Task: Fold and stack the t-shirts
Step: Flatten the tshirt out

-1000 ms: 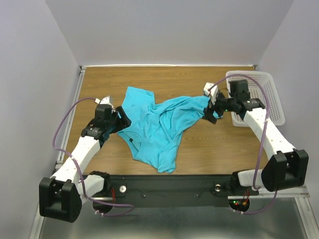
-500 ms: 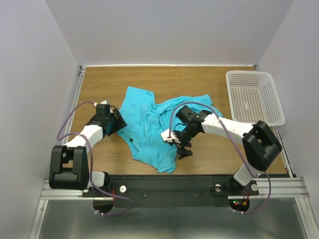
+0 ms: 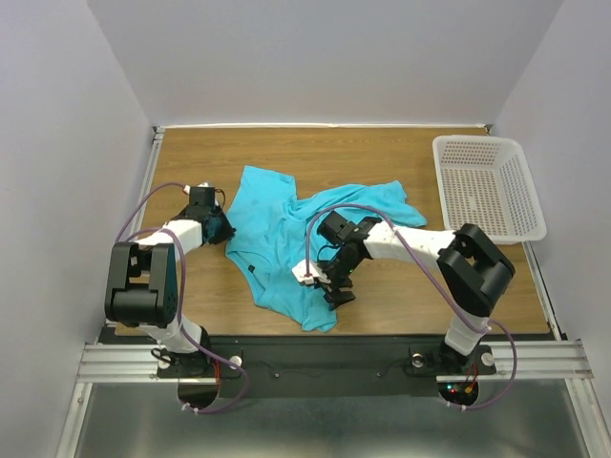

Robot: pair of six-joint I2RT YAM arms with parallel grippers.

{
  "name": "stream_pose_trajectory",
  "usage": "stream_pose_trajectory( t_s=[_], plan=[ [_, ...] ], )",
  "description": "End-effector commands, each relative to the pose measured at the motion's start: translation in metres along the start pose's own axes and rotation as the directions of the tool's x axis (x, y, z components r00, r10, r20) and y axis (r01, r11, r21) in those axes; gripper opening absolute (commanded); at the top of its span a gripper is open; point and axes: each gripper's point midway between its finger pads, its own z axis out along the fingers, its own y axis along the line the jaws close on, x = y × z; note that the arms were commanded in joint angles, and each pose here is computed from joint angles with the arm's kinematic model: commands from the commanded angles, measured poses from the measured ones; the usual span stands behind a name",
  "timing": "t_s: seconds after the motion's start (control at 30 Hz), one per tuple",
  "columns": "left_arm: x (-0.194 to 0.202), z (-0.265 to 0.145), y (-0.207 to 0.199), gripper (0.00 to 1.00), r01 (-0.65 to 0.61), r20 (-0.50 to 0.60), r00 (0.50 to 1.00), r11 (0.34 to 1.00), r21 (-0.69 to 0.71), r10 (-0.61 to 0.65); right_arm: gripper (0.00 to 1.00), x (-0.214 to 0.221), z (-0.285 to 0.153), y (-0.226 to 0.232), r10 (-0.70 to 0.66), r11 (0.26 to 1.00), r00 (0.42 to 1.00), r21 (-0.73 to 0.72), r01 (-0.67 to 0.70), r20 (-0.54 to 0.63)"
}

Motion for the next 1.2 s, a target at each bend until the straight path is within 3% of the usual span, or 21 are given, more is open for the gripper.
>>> stream_pose_trajectory(
  t_s=[0.0,0.07,0.2,0.33,0.37,0.4,0.53,0.67,0.77,0.8,0.87,0.9,1.03,1.1,1.17],
  plan=[
    [-0.019,-0.001,-0.006,0.03,-0.016,0.038,0.999,1.000,0.022,0.015,0.68,-0.013,0.006,-0.012,-0.042,0.999,0.999,0.008,0.042,0.006],
    [-0.023,-0.001,-0.006,0.00,-0.015,0.042,0.999,1.000,0.021,0.014,0.61,-0.016,0.007,-0.010,-0.034,0.999,0.999,0.008,0.034,0.006],
    [-0.037,0.005,0.001,0.00,-0.025,0.049,0.998,1.000,-0.009,0.026,0.32,-0.027,-0.002,-0.007,-0.030,0.999,0.999,0.029,0.029,0.021],
    [-0.065,0.012,0.005,0.00,-0.039,0.073,0.996,0.998,-0.056,0.043,0.16,-0.035,-0.013,0.002,-0.016,0.998,0.999,0.054,0.014,0.040],
    [-0.088,0.011,0.012,0.00,-0.023,0.110,0.993,0.997,-0.067,0.031,0.12,-0.038,-0.014,0.004,-0.014,0.999,0.999,0.053,0.012,0.048],
    [-0.090,0.018,0.016,0.00,-0.025,0.095,0.995,0.996,-0.082,0.033,0.04,-0.039,-0.017,0.008,-0.015,0.998,0.998,0.056,0.012,0.054],
    [-0.122,0.033,0.016,0.00,-0.025,0.121,0.992,0.996,-0.091,0.036,0.00,-0.048,-0.010,0.027,0.004,1.000,0.996,0.006,-0.005,0.087],
    [-0.162,0.045,-0.001,0.00,-0.035,0.159,0.986,0.997,-0.068,0.046,0.00,-0.058,0.016,0.054,0.010,0.995,0.996,-0.095,-0.001,0.090],
    [-0.186,0.055,-0.004,0.00,-0.028,0.170,0.984,0.996,-0.082,0.042,0.01,-0.064,0.047,0.068,-0.004,0.989,1.000,-0.146,0.009,0.029],
    [-0.183,0.062,0.000,0.00,-0.022,0.147,0.988,0.995,-0.097,0.037,0.06,-0.072,0.059,0.072,-0.025,0.987,0.999,-0.156,0.029,0.024],
    [-0.198,0.065,-0.001,0.00,-0.016,0.161,0.986,0.995,-0.096,0.032,0.31,-0.083,0.070,0.063,0.004,0.989,1.000,-0.150,-0.004,0.003],
    [-0.199,0.066,-0.001,0.00,-0.018,0.157,0.987,0.995,-0.098,0.034,0.49,-0.086,0.071,0.059,0.013,0.990,1.000,-0.139,-0.014,-0.003],
    [-0.212,0.063,-0.005,0.00,-0.050,0.181,0.981,0.995,-0.091,0.066,0.62,-0.091,0.049,0.023,0.005,0.999,0.998,0.037,-0.003,-0.058],
    [-0.223,0.056,-0.013,0.00,-0.065,0.207,0.975,0.996,-0.069,0.078,0.64,-0.090,0.012,-0.002,0.068,0.987,0.998,0.149,-0.064,-0.020],
    [-0.235,0.042,-0.024,0.15,-0.084,0.245,0.965,0.996,-0.033,0.090,0.64,-0.082,-0.020,-0.019,0.131,0.964,0.991,0.229,-0.132,0.019]
  ],
)
